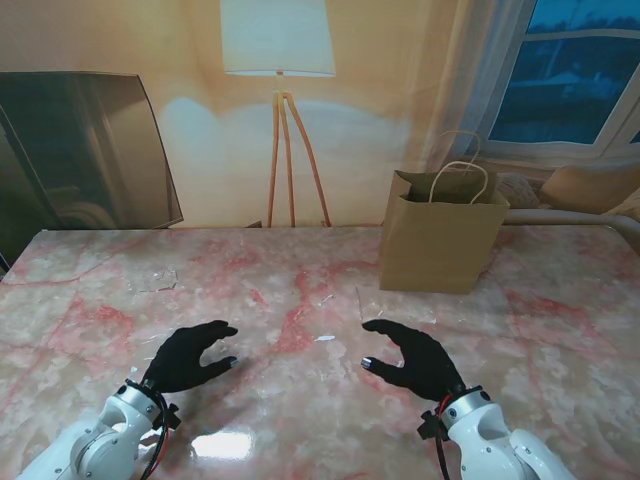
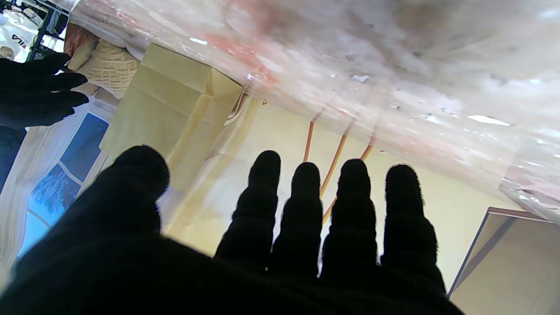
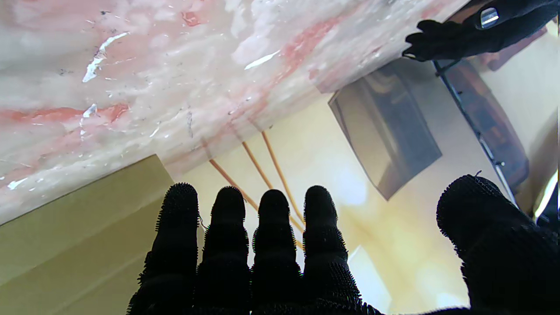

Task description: Fold the socks and the shorts into the kraft paper bag

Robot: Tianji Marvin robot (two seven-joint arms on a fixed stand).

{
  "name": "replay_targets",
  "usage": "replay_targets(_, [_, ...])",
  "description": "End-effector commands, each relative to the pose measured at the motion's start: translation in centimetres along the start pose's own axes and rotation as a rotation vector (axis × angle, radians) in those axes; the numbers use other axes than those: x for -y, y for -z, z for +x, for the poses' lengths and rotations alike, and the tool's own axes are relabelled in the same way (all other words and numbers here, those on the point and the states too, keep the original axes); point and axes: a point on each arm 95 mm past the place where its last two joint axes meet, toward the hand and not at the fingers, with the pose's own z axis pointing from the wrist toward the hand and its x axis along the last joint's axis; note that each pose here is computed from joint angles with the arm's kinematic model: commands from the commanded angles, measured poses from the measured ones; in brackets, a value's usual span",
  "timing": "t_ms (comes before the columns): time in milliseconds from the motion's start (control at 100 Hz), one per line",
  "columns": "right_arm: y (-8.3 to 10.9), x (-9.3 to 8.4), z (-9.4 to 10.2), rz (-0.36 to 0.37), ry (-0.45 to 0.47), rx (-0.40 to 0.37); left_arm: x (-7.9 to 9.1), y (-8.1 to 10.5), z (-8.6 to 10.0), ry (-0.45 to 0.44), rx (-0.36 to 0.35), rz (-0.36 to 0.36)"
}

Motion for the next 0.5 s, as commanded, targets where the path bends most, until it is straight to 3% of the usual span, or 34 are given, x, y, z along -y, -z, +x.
replay_targets(0, [0.3, 0.1, 0.7, -0.015, -0.008, -0.007, -0.2, 0.2, 0.7, 0.013, -0.011, 0.015])
replay_targets(490, [1.8, -0.8, 2.1, -0.039, -0.004, -0.020, 0.7, 1.6, 2.1, 0.010, -0.028, 0.055])
